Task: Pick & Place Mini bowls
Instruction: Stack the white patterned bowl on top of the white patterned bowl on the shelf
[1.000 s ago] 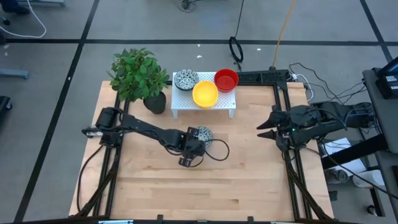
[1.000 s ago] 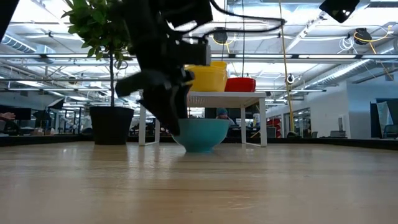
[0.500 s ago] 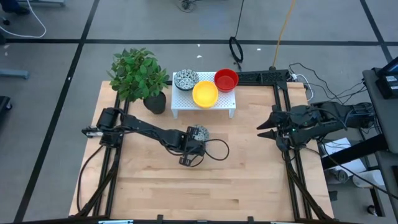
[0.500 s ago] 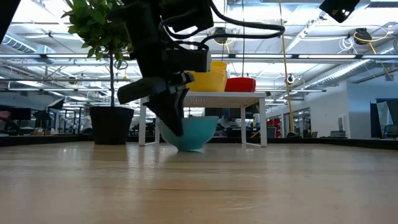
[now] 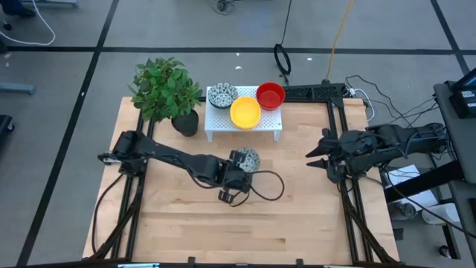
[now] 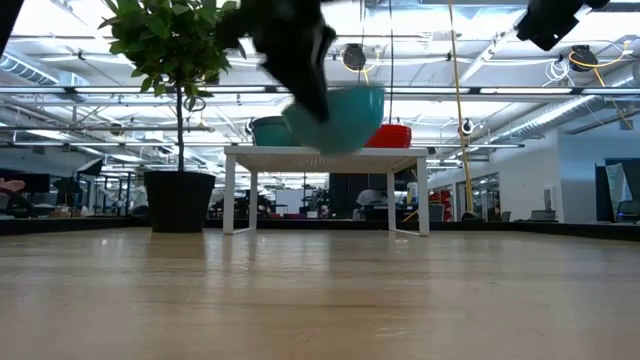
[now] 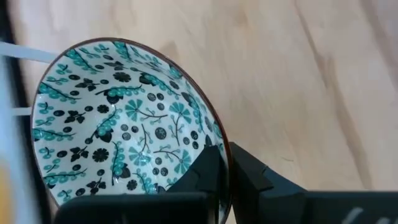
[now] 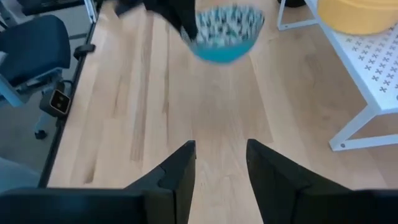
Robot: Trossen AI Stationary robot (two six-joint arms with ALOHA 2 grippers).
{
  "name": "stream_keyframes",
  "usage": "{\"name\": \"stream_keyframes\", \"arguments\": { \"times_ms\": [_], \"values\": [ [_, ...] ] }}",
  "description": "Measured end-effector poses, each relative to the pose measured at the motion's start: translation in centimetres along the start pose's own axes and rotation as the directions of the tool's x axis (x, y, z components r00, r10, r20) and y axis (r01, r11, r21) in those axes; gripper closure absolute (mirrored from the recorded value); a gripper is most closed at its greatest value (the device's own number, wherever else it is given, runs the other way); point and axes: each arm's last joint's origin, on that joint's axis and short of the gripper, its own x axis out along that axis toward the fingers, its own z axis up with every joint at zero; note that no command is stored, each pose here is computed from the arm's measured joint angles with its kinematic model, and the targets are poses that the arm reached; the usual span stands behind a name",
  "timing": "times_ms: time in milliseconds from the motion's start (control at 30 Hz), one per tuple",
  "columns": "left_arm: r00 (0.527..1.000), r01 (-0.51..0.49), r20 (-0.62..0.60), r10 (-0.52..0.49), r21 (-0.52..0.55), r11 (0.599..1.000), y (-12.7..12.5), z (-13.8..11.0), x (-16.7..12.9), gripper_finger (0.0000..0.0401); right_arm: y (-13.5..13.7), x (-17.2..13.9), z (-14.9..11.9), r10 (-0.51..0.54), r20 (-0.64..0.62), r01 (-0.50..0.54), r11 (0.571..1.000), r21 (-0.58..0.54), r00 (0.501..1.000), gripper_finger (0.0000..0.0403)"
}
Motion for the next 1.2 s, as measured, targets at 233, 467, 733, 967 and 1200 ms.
{"name": "stream_keyframes", "arguments": {
  "times_ms": [233, 467, 733, 967, 1200],
  "values": [
    [0.989, -0.149, 0.013, 0.151, -0.101, 0.984, 4.8, 1.7, -4.1, 0.0383, -0.1, 0.5, -0.5, -0.007, -0.022, 0.007, 1.000, -0.008, 1.000, 0.0273],
    [0.928, -0.358, 0.020, 0.372, -0.226, 0.906, 11.4, 2.0, -8.5, 0.0383, -0.1, 0.6, -0.5, -0.007, -0.023, 0.007, 1.000, -0.025, 1.000, 0.0273],
    [0.888, -0.445, -0.070, 0.454, -0.372, 0.814, 18.7, -1.0, -8.9, 0.0377, -0.1, 0.6, -0.5, -0.007, -0.023, 0.007, 1.000, -0.026, 1.000, 0.0273],
    [0.911, -0.408, -0.143, 0.388, -0.464, 0.787, 23.0, -4.7, -7.9, 0.0382, -0.1, 0.6, -0.5, -0.007, -0.023, 0.007, 1.000, -0.026, 1.000, 0.0273],
    [0.954, -0.295, -0.145, 0.261, -0.585, 0.755, 24.8, -7.2, -7.3, 0.0376, -0.1, 0.6, -0.5, -0.007, -0.023, 0.007, 1.000, -0.026, 1.000, 0.0273]
  ]
}}
